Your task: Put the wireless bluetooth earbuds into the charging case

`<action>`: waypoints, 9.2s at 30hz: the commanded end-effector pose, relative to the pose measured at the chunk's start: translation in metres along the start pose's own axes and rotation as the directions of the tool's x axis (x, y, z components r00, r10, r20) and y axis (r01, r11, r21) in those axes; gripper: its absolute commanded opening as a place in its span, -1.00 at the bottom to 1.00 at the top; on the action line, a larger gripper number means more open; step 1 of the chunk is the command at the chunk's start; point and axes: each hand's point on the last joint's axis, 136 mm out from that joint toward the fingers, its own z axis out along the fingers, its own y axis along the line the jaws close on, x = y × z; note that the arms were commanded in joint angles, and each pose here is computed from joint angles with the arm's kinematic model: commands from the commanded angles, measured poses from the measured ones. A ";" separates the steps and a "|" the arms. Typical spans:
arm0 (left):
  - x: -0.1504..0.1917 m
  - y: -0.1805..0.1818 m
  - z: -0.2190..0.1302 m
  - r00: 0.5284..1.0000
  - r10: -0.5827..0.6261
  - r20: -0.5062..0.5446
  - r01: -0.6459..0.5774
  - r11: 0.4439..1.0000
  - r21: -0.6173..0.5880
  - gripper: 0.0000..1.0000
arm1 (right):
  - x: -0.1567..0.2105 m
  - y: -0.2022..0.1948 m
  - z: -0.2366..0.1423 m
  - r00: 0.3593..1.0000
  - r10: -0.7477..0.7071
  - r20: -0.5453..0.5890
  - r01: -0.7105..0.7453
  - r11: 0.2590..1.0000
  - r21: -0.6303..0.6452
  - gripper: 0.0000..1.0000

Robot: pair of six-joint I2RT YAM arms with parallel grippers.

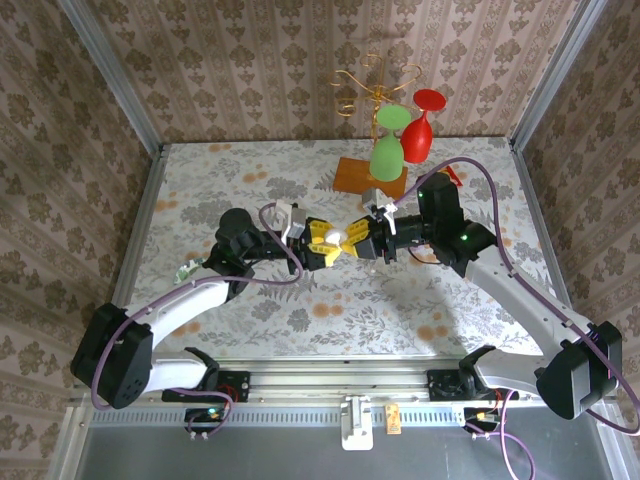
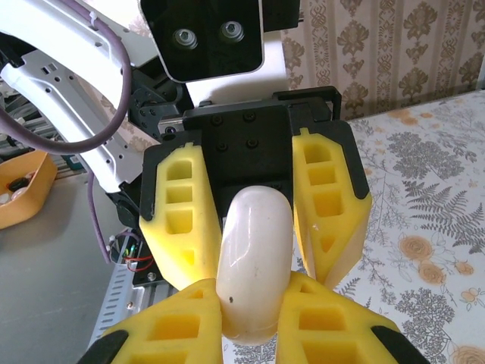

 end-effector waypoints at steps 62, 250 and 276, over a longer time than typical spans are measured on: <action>0.073 0.033 -0.018 0.884 0.430 -0.181 -0.462 0.861 -0.211 -0.96 | 0.116 -0.115 -0.069 0.771 0.608 0.187 -0.524 0.440 0.730 0.96; 0.101 0.037 -0.045 0.856 0.427 -0.292 -0.499 0.829 -0.252 -0.97 | 0.287 -0.100 -0.011 -0.002 0.941 -0.339 -0.157 0.334 0.929 -0.26; 0.103 0.040 -0.041 0.859 0.424 -0.287 -0.493 0.837 -0.239 -0.97 | 0.285 -0.085 -0.014 -0.012 0.946 -0.324 -0.165 0.318 0.933 -0.38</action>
